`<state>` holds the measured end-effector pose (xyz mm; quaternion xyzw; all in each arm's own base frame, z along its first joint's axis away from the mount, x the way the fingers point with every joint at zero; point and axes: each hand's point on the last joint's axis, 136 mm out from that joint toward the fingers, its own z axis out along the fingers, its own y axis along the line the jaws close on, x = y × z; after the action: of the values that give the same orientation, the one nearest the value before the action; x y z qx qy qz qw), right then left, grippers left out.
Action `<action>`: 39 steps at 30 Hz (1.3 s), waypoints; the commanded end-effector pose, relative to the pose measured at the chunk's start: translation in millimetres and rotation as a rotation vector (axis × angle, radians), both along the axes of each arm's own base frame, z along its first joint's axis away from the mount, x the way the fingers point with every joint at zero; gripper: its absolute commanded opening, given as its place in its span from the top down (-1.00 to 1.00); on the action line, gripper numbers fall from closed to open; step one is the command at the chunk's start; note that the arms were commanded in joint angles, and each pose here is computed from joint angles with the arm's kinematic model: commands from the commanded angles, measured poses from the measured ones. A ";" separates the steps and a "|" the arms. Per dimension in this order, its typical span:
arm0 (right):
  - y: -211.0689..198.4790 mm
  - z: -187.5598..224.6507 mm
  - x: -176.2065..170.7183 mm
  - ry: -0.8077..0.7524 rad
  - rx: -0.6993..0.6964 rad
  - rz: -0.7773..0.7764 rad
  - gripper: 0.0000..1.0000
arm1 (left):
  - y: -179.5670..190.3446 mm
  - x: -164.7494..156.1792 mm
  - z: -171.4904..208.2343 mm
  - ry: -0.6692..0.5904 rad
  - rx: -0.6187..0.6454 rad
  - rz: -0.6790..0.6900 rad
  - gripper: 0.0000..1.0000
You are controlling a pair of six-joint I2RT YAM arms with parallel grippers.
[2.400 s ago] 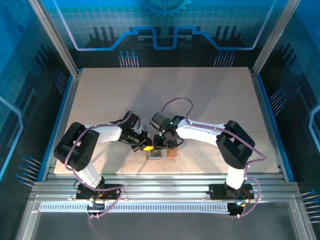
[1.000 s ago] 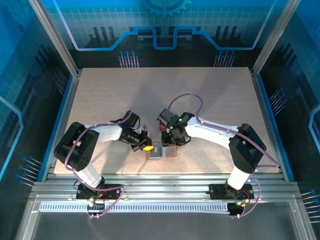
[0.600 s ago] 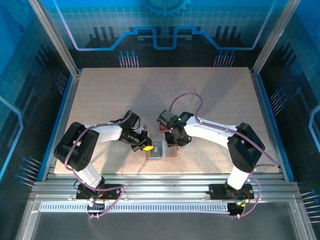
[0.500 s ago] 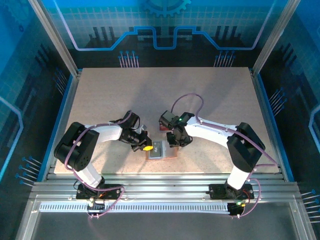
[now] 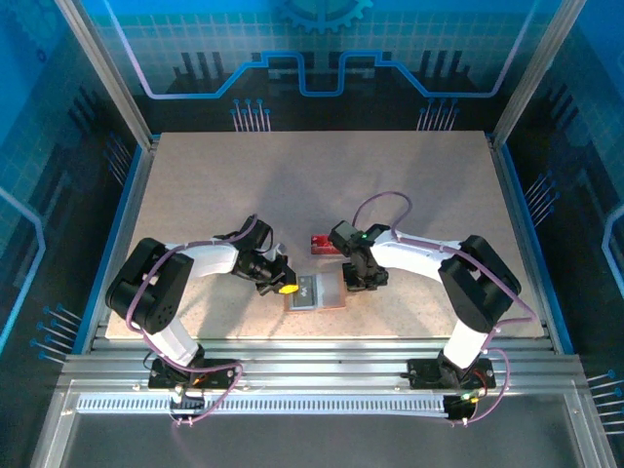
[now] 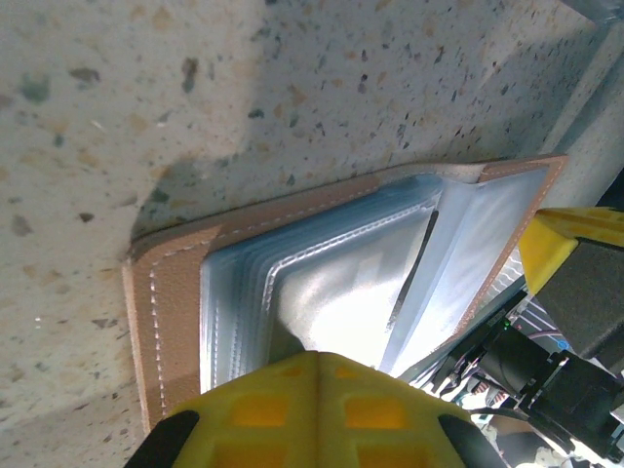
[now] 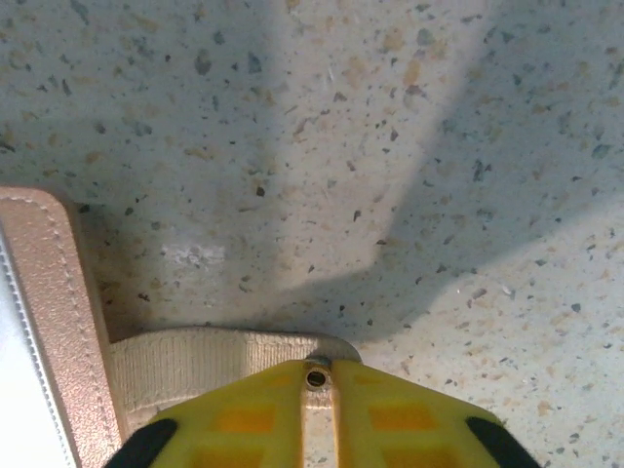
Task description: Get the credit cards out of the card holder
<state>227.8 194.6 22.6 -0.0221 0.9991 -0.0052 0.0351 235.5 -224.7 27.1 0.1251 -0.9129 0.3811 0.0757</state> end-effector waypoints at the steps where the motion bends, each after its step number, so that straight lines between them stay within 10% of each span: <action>1: -1.9 -6.9 2.8 -0.003 0.003 -0.005 0.77 | 5.3 -4.6 -4.8 0.026 0.046 -0.002 0.91; 16: -1.4 -10.9 0.9 0.024 0.000 -0.001 0.84 | 5.2 -4.9 -4.3 0.022 0.044 -0.002 0.91; 39: 74.4 52.8 10.9 -0.047 0.401 0.015 0.77 | 5.1 -4.8 -3.4 0.018 0.041 0.000 0.91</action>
<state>242.0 252.5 73.9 -0.0236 0.9847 0.1561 0.0736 235.0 -224.5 26.9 0.1257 -0.9130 0.3804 0.0769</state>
